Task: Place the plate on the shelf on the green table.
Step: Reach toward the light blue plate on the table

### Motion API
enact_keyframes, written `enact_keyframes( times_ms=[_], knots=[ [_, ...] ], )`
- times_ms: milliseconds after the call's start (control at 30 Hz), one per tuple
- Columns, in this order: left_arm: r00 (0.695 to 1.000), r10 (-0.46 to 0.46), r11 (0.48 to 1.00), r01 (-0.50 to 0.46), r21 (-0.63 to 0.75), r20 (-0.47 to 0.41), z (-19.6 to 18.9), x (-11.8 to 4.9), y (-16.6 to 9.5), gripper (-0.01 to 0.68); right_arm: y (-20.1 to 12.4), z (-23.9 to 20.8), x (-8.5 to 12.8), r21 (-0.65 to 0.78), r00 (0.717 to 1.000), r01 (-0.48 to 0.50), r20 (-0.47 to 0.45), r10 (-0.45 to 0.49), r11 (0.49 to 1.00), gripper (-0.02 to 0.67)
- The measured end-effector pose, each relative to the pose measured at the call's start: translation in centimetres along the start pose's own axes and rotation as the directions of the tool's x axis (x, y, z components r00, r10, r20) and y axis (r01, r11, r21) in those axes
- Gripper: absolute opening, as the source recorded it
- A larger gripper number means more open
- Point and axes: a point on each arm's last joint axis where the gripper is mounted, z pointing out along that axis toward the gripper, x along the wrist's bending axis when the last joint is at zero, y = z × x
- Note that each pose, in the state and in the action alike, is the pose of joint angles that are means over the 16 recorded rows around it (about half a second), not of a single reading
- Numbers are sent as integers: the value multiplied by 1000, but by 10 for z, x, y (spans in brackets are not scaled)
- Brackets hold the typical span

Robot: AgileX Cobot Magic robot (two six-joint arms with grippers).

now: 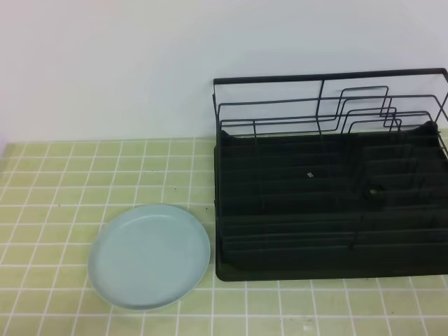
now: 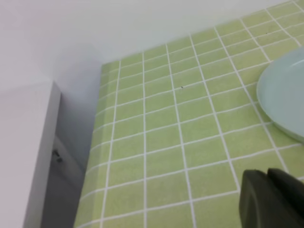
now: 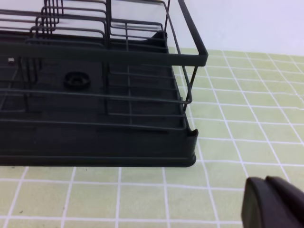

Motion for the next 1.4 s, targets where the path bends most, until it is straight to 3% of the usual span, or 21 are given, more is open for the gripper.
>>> enact_keyframes(
  times_ms=[267, 500, 633, 800, 1000, 1167, 1400],
  knots=[
    [1000, -8, 999, 7, -51, -5, 0, 0, 5, -2, 5, 0, 0, -54, 1000, 0, 0, 0, 999, -3],
    [999, -18, 967, 9, -255, -31, -3, 3, 23, -2, 23, -3, 0, -251, 1000, 1, 0, -1, 968, -3],
    [998, -27, 901, 1, -433, -54, -9, 6, 39, -2, 37, -8, 0, -409, 1000, 1, 0, -1, 913, -3],
    [996, -44, 774, -17, -632, -80, -21, 8, 57, -2, 52, -16, 0, -571, 1000, 3, 1, -2, 821, -3],
    [994, -58, 642, -37, -766, -96, -33, 10, 70, -2, 61, -23, 0, -667, 1000, -5, -4, 3, 745, -3],
    [993, -60, 591, -48, -805, -104, -38, 10, 73, -2, 63, -26, -1, -694, 997, -75, -48, 58, 716, -3],
    [992, -89, 574, -20, -818, -87, -39, 11, 74, -2, 68, -30, -3, -725, 973, -228, -150, 174, 650, -3]
  ],
)
